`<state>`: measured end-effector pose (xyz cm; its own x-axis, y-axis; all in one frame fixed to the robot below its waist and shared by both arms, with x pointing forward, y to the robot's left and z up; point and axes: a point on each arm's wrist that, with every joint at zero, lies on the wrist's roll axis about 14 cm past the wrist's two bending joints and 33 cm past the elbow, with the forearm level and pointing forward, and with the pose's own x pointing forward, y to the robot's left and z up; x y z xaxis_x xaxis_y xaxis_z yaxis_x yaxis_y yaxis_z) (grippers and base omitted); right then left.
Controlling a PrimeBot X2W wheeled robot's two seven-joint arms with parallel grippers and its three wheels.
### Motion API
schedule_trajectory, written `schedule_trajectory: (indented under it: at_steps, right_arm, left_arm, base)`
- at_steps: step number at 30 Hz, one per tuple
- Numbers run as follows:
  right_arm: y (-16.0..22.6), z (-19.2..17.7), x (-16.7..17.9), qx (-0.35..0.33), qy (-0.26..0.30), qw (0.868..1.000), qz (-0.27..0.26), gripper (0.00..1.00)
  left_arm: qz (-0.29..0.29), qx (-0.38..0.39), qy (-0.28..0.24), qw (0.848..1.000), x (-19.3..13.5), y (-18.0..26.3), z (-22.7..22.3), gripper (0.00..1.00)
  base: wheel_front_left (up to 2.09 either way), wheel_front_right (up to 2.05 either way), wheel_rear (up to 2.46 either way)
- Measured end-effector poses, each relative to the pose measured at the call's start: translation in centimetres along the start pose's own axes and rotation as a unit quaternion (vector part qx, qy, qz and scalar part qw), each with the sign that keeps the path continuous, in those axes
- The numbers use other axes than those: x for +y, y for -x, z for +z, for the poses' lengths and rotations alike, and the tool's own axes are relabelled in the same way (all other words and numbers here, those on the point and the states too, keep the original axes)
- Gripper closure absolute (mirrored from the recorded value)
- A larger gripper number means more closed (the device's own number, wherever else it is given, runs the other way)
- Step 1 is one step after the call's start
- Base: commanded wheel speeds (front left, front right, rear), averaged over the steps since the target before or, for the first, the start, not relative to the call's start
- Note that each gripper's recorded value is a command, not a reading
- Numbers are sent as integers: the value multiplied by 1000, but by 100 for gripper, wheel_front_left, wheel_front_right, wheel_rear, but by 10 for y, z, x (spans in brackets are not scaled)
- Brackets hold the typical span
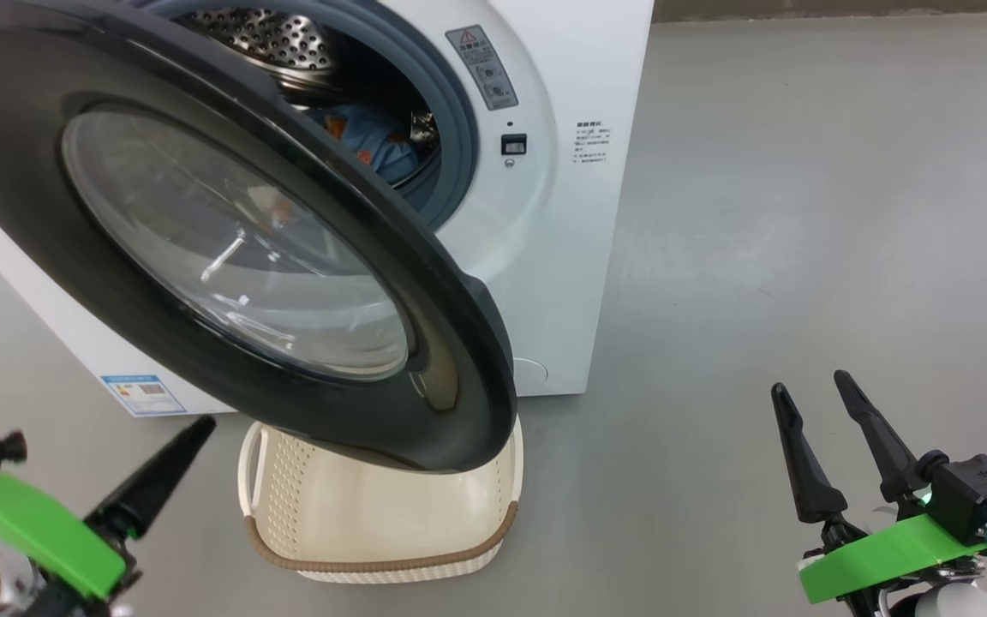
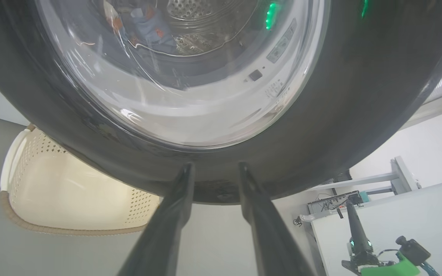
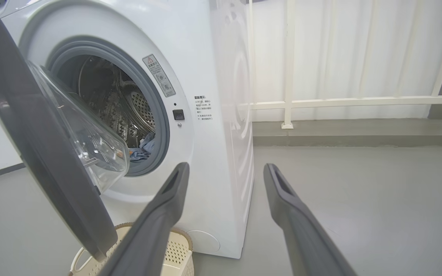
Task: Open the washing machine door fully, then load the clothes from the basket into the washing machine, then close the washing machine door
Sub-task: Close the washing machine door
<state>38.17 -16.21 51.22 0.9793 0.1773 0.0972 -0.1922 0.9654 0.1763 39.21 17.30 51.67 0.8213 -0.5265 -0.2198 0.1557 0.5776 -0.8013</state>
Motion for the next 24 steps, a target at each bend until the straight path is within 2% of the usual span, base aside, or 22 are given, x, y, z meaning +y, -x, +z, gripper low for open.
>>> schedule_trajectory:
  at_steps: [2, 5, 18, 24]
  right_arm:
    - [0, 0, 0, 0, 0, 1000, 1, 0]
    - [0, 0, 0, 0, 1, 1000, 1, 0]
    - [1, 1, -1, -1, 1, 1000, -2, 0]
    - [-1, 0, 1, 0, 1, 1000, 2, 0]
  left_arm:
    - [19, -5, -9, 1000, 10, 3, -5, 23]
    - [44, -13, -10, 999, 26, 6, -17, 0]
    - [100, -71, 8, 992, 62, 18, -42, 0]
    - [121, -93, -37, 988, 73, 24, -50, 0]
  base:
    - [0, 0, 0]
    - [0, 0, 0]
    - [0, 0, 0]
    - [0, 0, 0]
